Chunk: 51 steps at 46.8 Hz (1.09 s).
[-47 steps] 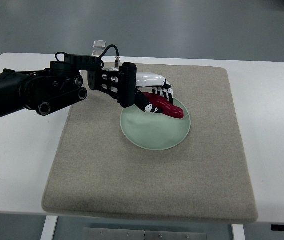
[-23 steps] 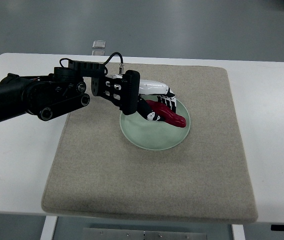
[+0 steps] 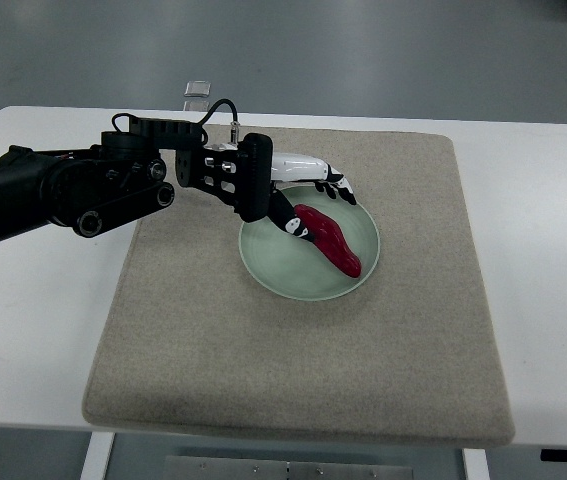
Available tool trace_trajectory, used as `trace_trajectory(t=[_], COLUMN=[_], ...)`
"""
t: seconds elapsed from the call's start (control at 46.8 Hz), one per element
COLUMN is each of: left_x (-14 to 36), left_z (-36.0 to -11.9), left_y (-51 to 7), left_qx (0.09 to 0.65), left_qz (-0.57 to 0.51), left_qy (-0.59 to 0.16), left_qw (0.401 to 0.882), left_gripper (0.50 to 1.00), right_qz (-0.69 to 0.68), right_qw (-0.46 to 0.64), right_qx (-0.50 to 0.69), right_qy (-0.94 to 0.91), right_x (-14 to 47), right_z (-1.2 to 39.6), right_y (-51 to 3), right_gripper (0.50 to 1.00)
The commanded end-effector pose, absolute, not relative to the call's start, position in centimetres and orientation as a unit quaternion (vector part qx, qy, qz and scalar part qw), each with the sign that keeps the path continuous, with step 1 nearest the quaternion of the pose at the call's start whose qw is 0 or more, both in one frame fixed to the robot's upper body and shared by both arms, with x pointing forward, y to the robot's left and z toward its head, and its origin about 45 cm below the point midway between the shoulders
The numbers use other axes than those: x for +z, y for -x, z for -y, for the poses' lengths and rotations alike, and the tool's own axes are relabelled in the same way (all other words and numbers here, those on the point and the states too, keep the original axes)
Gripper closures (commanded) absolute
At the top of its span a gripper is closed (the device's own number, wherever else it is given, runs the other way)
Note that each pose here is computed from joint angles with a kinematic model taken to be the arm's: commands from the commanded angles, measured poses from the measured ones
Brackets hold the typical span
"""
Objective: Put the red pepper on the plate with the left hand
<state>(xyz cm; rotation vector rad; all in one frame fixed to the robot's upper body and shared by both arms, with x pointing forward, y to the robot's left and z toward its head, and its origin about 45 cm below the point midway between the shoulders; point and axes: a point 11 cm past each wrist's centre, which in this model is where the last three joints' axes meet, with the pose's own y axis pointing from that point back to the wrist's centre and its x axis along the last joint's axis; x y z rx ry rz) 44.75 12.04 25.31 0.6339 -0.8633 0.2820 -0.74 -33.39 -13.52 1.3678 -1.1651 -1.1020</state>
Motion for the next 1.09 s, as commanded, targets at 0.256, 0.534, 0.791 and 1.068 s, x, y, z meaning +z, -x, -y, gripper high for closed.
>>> trace_trajectory(t=[0.256, 0.534, 0.791, 1.068], left_x=[26.5, 29.5, 31.6, 31.3], left_z=[-18.8, -22.8, -26.4, -28.7], left_y=[-49.6, -52.3, -53.7, -54.3], left_qx=[0.245, 0.407, 0.570, 0.679], left_qz=[0.410, 0.397, 0.260, 0.086], left_qy=[-0.355, -0.301, -0.183, -0.095], left_qw=[0.803, 0.766, 0.758, 0.723], left_gripper=[0.694, 0.557, 0.551, 0.549], right_qz=[0.481, 0.481, 0.481, 0.481], right_qw=[0.494, 0.494, 0.494, 0.494], right_qx=[-0.454, -0.454, -0.454, -0.454], right_qy=[-0.564, -0.564, -0.564, -0.564], right_x=[-13.5, -13.5, -13.5, -13.5], right_z=[33.4, 33.4, 33.4, 33.4], right_y=[0.7, 0.7, 0.7, 0.7], right_gripper=[0.572, 0.572, 0.572, 0.572])
